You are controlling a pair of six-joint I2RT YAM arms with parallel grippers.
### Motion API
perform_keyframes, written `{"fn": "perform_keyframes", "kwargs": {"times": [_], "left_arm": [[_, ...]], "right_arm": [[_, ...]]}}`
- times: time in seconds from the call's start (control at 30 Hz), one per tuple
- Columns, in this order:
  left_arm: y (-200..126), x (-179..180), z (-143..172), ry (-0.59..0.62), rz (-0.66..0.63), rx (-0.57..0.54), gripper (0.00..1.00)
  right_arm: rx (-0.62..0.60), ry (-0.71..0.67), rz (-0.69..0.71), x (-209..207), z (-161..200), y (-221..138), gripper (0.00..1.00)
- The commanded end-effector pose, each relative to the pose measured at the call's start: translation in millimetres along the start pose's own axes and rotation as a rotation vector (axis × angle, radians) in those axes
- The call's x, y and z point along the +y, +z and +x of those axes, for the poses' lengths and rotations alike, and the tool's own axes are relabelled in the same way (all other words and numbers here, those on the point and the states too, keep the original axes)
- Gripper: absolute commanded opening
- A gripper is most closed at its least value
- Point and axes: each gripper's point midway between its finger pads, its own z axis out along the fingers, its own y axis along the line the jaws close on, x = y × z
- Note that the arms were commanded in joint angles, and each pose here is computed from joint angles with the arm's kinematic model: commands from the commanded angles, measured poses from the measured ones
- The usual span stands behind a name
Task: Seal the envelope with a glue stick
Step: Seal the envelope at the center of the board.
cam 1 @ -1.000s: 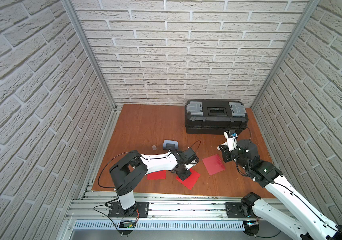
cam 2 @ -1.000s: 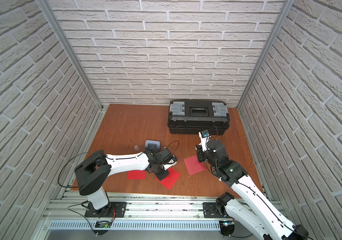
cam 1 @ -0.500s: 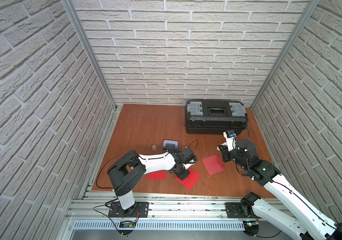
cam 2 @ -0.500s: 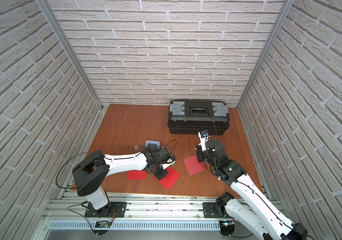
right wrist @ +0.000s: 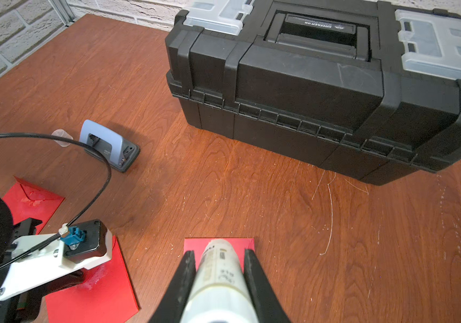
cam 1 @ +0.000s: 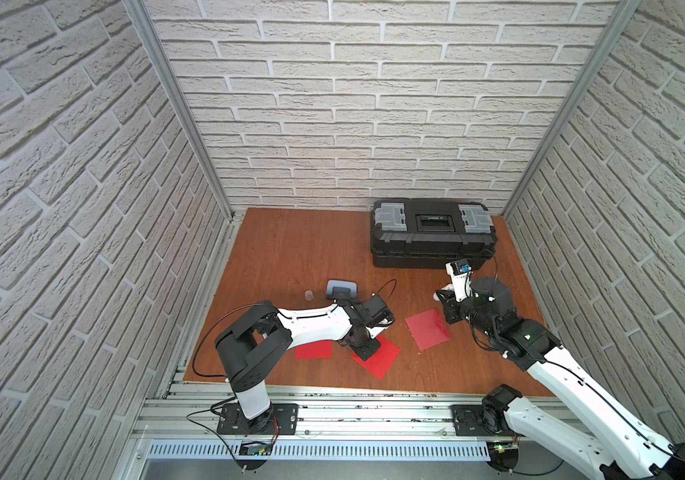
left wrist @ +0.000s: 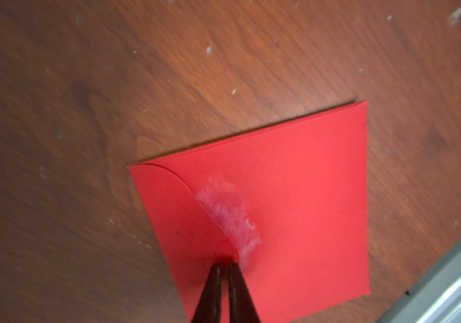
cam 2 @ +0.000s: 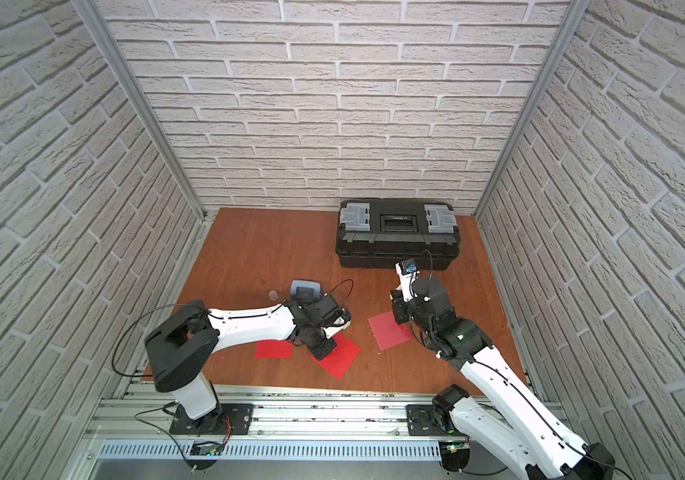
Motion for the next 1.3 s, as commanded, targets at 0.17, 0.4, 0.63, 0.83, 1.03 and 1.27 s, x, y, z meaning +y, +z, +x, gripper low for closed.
{"fn": "perform_keyframes", "kwargs": {"times": [0.17, 0.4, 0.63, 0.83, 1.03, 1.27], "left_arm": [[-21.1, -4.0, 1.6, 0.000, 0.007, -0.035, 0.11], [-8.5, -5.8, 14.8, -0.014, 0.023, 0.018, 0.10], [25.0, -2.1, 36.9, -0.039, 0.010, 0.122, 0.09], [28.3, -4.1, 43.0, -0.041, 0.011, 0.145, 0.08], [-0.5, -0.1, 19.0, -0.047, -0.014, 0.037, 0.10], [-10.4, -1.7, 10.1, -0.081, -0.006, -0.015, 0.11]], "right_arm": [[-0.058, 0.005, -0.015, 1.9, -20.5, -3.5, 0.03], [-0.053, 0.000, -0.022, 4.0, -22.1, -0.5, 0.03], [-0.048, -0.001, -0.026, 5.0, -22.0, 0.8, 0.03], [-0.046, -0.004, -0.019, 3.2, -21.0, -1.6, 0.03], [-0.053, 0.001, -0.022, 3.6, -23.2, -3.4, 0.03], [-0.056, 0.004, -0.024, 3.7, -22.7, -4.0, 0.03]]}}
